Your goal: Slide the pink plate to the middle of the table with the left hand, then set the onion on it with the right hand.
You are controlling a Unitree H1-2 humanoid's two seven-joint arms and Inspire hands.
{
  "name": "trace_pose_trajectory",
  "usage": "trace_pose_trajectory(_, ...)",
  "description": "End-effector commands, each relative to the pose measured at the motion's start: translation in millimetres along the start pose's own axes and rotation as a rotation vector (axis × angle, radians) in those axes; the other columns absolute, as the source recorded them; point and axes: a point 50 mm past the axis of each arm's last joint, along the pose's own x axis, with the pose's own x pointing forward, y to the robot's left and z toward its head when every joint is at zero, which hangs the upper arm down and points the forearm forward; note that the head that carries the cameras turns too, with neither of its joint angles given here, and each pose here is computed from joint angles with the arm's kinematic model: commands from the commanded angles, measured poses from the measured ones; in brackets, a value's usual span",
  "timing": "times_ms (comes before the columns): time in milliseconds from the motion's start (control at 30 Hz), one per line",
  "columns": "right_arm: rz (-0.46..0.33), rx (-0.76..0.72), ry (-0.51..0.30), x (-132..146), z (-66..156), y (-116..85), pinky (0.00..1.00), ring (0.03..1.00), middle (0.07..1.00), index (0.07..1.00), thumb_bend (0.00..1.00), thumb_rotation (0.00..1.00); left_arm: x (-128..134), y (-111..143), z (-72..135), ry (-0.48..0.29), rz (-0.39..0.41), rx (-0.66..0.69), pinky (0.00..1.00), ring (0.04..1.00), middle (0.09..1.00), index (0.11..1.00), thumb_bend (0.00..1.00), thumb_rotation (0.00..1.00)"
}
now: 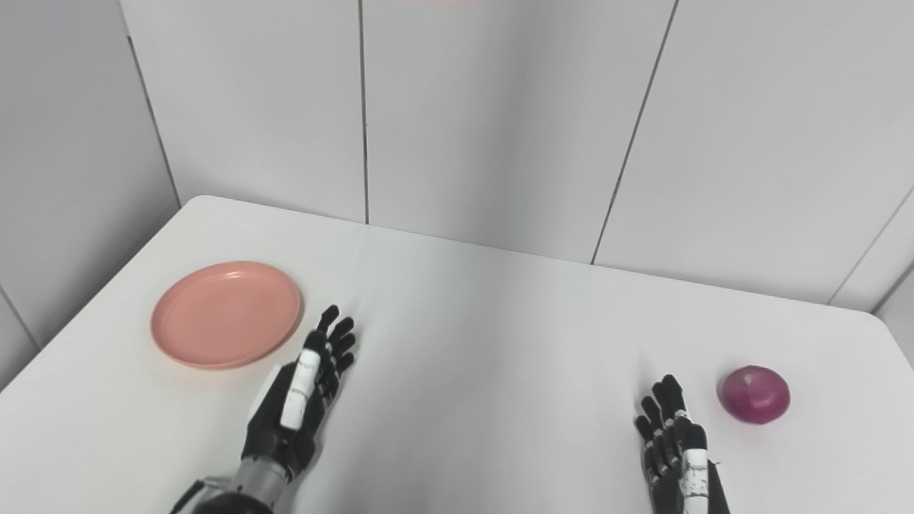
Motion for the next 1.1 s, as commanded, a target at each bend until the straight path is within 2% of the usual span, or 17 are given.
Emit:
trace_pose_trajectory(0,-0.047,0.04,0.136,-30,-48,-12,1.0,1.0,1.0,1.0,0.71,0.93,22,-4,40,-0.109,-0.042,0.02,0.99,0.918,0.935,0.982,0.83,0.94)
trace_pose_trajectory(133,-0.045,0.037,0.133,-31,-46,-11,1.0,1.0,1.0,1.0,0.72,0.93,52,12,70,-0.176,-0.056,0.078,0.95,0.886,0.909,0.966,0.88,0.9)
trace_pose_trajectory(200,-0.044,0.037,0.132,-32,-46,-10,1.0,1.0,1.0,1.0,0.71,0.94,59,16,79,-0.192,-0.06,0.088,0.94,0.878,0.904,0.952,0.89,0.88)
trace_pose_trajectory(267,-0.047,0.038,0.133,-32,-46,-10,1.0,1.0,1.0,1.0,0.72,0.93,73,24,102,-0.203,-0.063,0.117,0.94,0.888,0.917,0.952,0.9,0.9)
trace_pose_trajectory(400,-0.049,0.046,0.133,-32,-46,-10,1.0,1.0,1.0,1.0,0.73,0.92,94,38,142,-0.25,-0.032,0.155,0.94,0.893,0.909,0.955,0.92,0.9)
trace_pose_trajectory(533,-0.046,0.044,0.134,-31,-46,-9,1.0,1.0,1.0,1.0,0.74,0.91,111,57,170,-0.293,0.012,0.208,0.9,0.873,0.892,0.945,0.91,0.89)
trace_pose_trajectory(633,-0.047,0.043,0.134,-30,-46,-9,1.0,1.0,1.0,1.0,0.75,0.91,125,76,187,-0.303,0.05,0.278,0.92,0.889,0.901,0.947,0.91,0.92)
trace_pose_trajectory(733,-0.047,0.041,0.132,-29,-46,-10,1.0,1.0,1.0,1.0,0.77,0.9,140,100,200,-0.298,0.059,0.305,0.98,0.924,0.911,0.944,0.92,0.9)
trace_pose_trajectory(833,-0.048,0.04,0.132,-29,-46,-10,1.0,1.0,1.0,1.0,0.78,0.89,152,123,210,-0.29,0.056,0.303,1.0,0.941,0.918,0.952,0.94,0.87)
trace_pose_trajectory(933,-0.047,0.04,0.13,-29,-47,-10,1.0,1.0,1.0,1.0,0.78,0.89,164,158,218,-0.284,0.048,0.324,0.97,0.92,0.892,0.948,0.94,0.88)
trace_pose_trajectory(1067,-0.046,0.038,0.13,-30,-46,-11,1.0,1.0,1.0,1.0,0.79,0.89,174,196,217,-0.268,0.064,0.306,0.93,0.901,0.883,0.933,0.94,0.87)
